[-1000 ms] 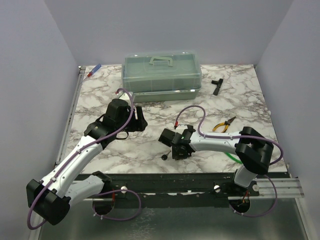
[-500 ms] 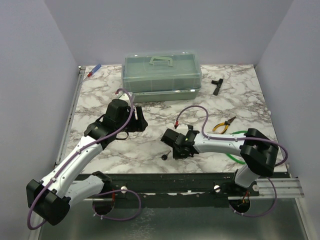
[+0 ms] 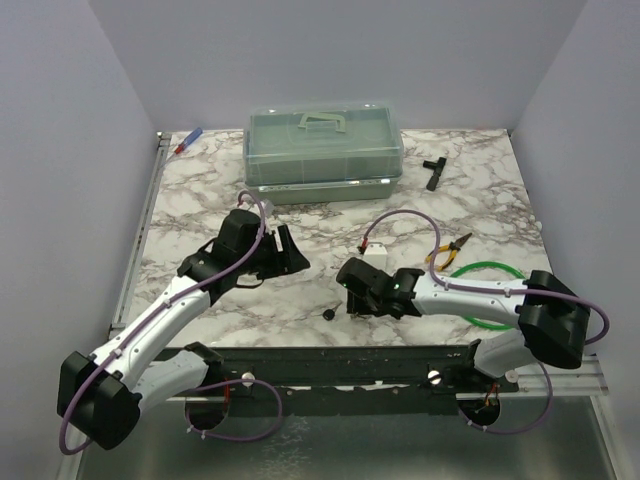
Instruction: Unlock with the key
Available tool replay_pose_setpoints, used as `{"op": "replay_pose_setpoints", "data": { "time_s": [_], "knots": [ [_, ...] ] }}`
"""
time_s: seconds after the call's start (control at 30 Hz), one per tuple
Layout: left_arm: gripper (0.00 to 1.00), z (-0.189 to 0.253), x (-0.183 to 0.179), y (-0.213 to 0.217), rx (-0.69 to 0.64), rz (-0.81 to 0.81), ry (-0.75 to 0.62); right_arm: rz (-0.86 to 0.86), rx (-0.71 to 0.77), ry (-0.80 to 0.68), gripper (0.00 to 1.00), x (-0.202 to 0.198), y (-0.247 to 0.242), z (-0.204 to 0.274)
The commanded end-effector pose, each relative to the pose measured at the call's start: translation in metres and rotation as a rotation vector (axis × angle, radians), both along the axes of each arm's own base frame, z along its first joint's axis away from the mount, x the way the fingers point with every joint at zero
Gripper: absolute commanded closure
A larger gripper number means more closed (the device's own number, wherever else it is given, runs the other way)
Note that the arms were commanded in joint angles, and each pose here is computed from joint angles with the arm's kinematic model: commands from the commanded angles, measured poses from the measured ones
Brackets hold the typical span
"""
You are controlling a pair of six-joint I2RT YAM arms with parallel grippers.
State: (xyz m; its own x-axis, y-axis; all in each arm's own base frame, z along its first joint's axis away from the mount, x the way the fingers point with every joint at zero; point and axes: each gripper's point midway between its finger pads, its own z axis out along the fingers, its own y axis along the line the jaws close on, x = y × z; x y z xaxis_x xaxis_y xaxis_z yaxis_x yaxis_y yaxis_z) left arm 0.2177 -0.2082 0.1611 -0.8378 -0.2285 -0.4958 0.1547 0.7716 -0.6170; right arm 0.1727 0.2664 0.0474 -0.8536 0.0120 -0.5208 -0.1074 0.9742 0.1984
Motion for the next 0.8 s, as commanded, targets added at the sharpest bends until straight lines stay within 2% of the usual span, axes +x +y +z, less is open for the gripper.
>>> {"op": "replay_pose_setpoints", "data": {
  "time_s": [0.0, 0.13, 0.23, 0.47, 0.77],
  "knots": [
    [0.32, 0.026, 0.004, -0.007, -0.035, -0.035, -0.051, -0.069, -0.013, 0.006, 0.49, 0.001, -0.002, 0.008],
    [0.31, 0.033, 0.016, 0.025, 0.182, -0.019, -0.152, -0.160, -0.051, 0.056, 0.45, -0.001, -0.005, 0.010],
    [0.31, 0.025, 0.030, 0.054, 0.338, 0.068, -0.207, -0.176, -0.065, 0.066, 0.45, 0.003, 0.001, 0.010],
    [0.31, 0.017, 0.025, 0.050, 0.322, 0.042, -0.183, -0.237, -0.198, 0.120, 0.47, 0.004, -0.001, -0.003],
    [0.31, 0.027, 0.020, 0.050, 0.292, 0.039, -0.215, -0.249, -0.261, 0.174, 0.50, -0.002, -0.002, -0.022]
  ]
}}
